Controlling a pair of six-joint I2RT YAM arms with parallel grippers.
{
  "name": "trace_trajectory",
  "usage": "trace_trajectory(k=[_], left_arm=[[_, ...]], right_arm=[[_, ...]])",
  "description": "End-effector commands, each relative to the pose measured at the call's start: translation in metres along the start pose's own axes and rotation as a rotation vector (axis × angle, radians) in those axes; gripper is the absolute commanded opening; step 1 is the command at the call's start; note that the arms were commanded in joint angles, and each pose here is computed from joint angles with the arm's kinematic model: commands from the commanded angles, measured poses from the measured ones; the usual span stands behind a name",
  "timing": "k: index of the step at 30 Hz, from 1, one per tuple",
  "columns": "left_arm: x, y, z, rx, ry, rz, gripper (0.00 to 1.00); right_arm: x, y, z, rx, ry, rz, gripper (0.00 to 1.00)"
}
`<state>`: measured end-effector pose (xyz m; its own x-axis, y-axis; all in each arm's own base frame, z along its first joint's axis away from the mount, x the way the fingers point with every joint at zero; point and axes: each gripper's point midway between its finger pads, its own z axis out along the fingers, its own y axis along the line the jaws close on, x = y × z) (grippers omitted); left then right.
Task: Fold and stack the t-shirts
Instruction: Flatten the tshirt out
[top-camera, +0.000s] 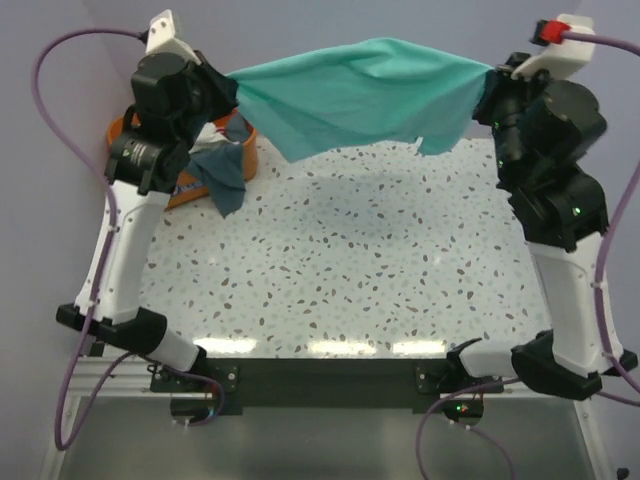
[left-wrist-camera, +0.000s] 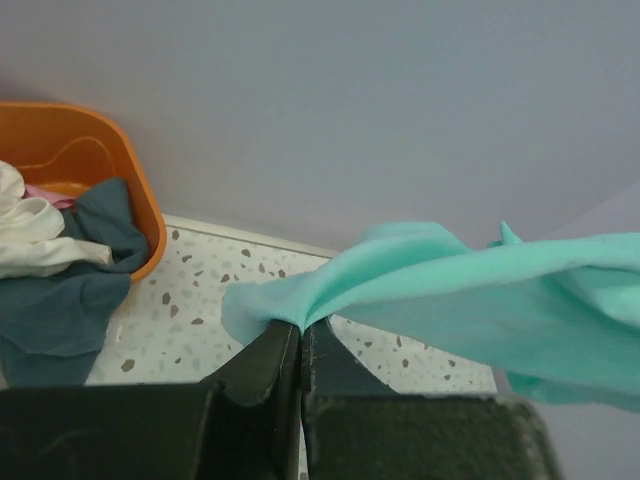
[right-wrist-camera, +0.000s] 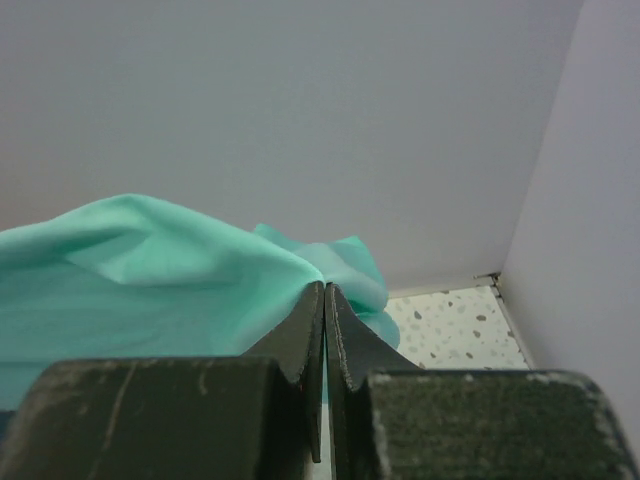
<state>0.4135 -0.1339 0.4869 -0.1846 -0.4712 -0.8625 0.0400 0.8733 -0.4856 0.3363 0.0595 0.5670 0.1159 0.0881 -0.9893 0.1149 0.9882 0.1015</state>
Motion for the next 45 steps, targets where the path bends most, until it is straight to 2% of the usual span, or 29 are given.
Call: trace_trajectory(k=[1,8,11,14,15,17,18,20,21,22,23,24,25,26,27,29,31,35,39,42,45], left_arm=[[-0.046,-0.021,-0.059,0.126,-0.121,-0.038,0.0],[-0.042,-0.023,-0.099,0.19,-0.099,-0.069,0.0],[-0.035,-0.016,-0.094,0.16,-0.076,-0.05,0.0],[-0.014,-0.001,-0.067,0.072,-0.022,-0.036,0.0],[0.007,0.009,-0.047,0.021,0.032,-0.029,0.0],[0.037,0.025,-0.023,-0.039,0.089,-0.022,0.0],[0.079,0.046,-0.002,-0.104,0.175,-0.007,0.01],[0.114,0.068,0.021,-0.166,0.209,-0.013,0.01],[0.162,0.096,0.035,-0.242,0.295,0.003,0.02],[0.177,0.105,0.045,-0.256,0.309,0.002,0.06],[0.197,0.115,0.05,-0.27,0.351,0.011,0.17],[0.228,0.131,0.056,-0.305,0.421,0.027,0.48],[0.24,0.135,0.058,-0.312,0.452,0.033,0.71],[0.248,0.139,0.058,-0.319,0.477,0.044,0.89],[0.255,0.144,0.059,-0.335,0.497,0.052,1.0],[0.249,0.144,0.049,-0.338,0.487,0.054,1.0],[0.258,0.15,0.033,-0.345,0.51,0.042,1.0],[0.288,0.177,-0.032,-0.392,0.586,0.022,1.0],[0.338,0.206,-0.1,-0.467,0.714,-0.019,1.0],[0.372,0.205,-0.142,-0.422,0.807,-0.074,1.0],[0.398,0.191,-0.17,-0.339,0.874,-0.13,0.94]], right_arm=[[-0.037,-0.021,-0.043,-0.032,-0.084,0.087,0.0],[-0.045,-0.042,-0.08,-0.041,-0.125,0.167,0.0],[-0.038,-0.043,-0.077,-0.028,-0.099,0.152,0.0],[-0.007,-0.05,-0.06,0.078,-0.023,0.111,0.0],[0.019,-0.053,-0.046,0.156,0.036,0.078,0.0],[0.055,-0.051,-0.031,0.208,0.1,0.032,0.0],[0.103,-0.048,-0.019,0.24,0.183,-0.019,0.0],[0.148,-0.043,-0.004,0.253,0.239,-0.037,0.0],[0.197,-0.05,0.001,0.283,0.324,-0.056,0.0],[0.226,-0.047,0.006,0.258,0.382,-0.053,0.0],[0.244,-0.055,0.015,0.28,0.39,-0.034,0.0],[0.282,-0.061,0.013,0.292,0.457,-0.038,0.07],[0.306,-0.056,0.017,0.249,0.52,-0.025,0.17],[0.32,-0.057,0.02,0.246,0.546,-0.017,0.44],[0.332,-0.063,0.022,0.247,0.581,-0.027,0.61],[0.351,-0.069,0.016,0.264,0.669,-0.069,0.87],[0.357,-0.07,0.008,0.272,0.714,-0.073,0.99],[0.385,-0.065,-0.038,0.22,0.864,-0.012,0.99],[0.405,-0.059,-0.078,0.167,0.925,0.093,0.99],[0.415,-0.052,-0.096,0.101,0.95,0.13,0.99],[0.422,-0.058,-0.112,0.1,0.999,0.102,0.99]])
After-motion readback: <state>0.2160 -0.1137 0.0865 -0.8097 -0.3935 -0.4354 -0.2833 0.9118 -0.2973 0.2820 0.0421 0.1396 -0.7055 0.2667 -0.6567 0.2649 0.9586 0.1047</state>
